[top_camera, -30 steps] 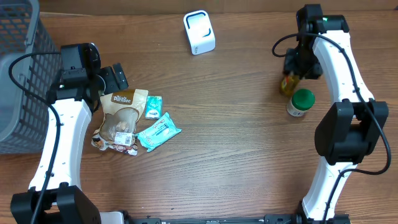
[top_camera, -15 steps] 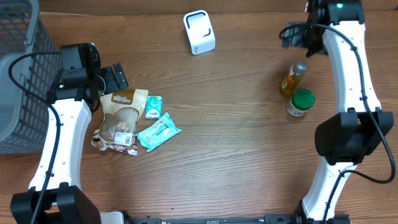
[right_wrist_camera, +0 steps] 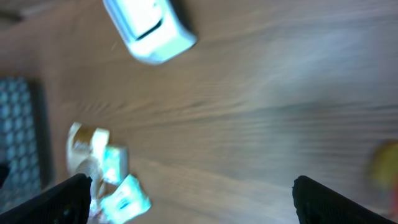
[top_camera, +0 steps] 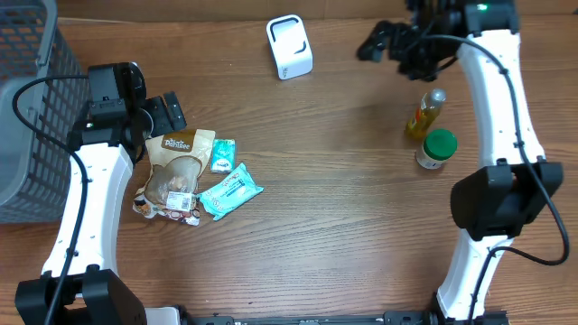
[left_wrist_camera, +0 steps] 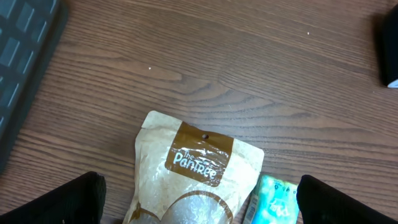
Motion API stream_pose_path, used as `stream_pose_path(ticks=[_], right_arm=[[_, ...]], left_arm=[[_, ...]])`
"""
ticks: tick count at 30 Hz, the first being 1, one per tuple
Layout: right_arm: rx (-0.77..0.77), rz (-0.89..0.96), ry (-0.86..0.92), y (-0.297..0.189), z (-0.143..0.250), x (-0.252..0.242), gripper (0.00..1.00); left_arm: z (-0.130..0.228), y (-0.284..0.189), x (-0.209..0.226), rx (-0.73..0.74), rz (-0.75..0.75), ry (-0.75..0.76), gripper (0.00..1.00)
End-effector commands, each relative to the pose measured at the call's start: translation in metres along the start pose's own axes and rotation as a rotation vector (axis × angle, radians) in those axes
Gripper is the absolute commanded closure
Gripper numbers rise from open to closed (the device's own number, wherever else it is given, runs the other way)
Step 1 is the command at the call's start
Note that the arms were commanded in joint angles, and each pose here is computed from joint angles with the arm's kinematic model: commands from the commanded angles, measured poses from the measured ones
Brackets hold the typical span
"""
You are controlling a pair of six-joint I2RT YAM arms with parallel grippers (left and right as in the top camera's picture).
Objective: Scan the item barcode
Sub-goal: 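Release the bottle and swing the right gripper left toward the wipes, then lower the right gripper onto the teal wipes packet and grasp it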
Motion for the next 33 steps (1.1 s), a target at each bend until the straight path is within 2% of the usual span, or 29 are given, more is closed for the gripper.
stream_pose_path(ticks=[1,13,17,21,33], right_arm=[[0.094,-0.101,-0.056,0.022,0.024,0.046,0.0],[0.355,-0.158,-0.253,0.107,0.12,0.143,0.0],[0.362,-0.047,-0.233,0.134,0.143,0.153,0.0],[0.332,0.034,-0.205,0.152,0.155,0.16,0.0],[0.302,-0.034,-0.281,0.164,0.168,0.194,0.0]], left_arm=[[-0.002,0.0,-0.001,-0.003,0.005,0.005,0.0],[-0.002,0.0,-0.001,-0.003,0.005,0.005,0.01],[-0.002,0.0,-0.001,-0.003,0.005,0.005,0.01],[-0.002,0.0,-0.001,-0.003,0.005,0.005,0.0],[-0.002,0.0,-0.001,-0.003,0.005,0.005,0.0]])
Point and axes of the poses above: each gripper's point midway between its finger pads, its own y axis out along the fingers, its own x axis along the line the jaws close on, z = x × y, the point moved 3 cm from there along -y, back along the fingers, and after that the axes turned 9 degrees about -y, right-handed, at the moved point
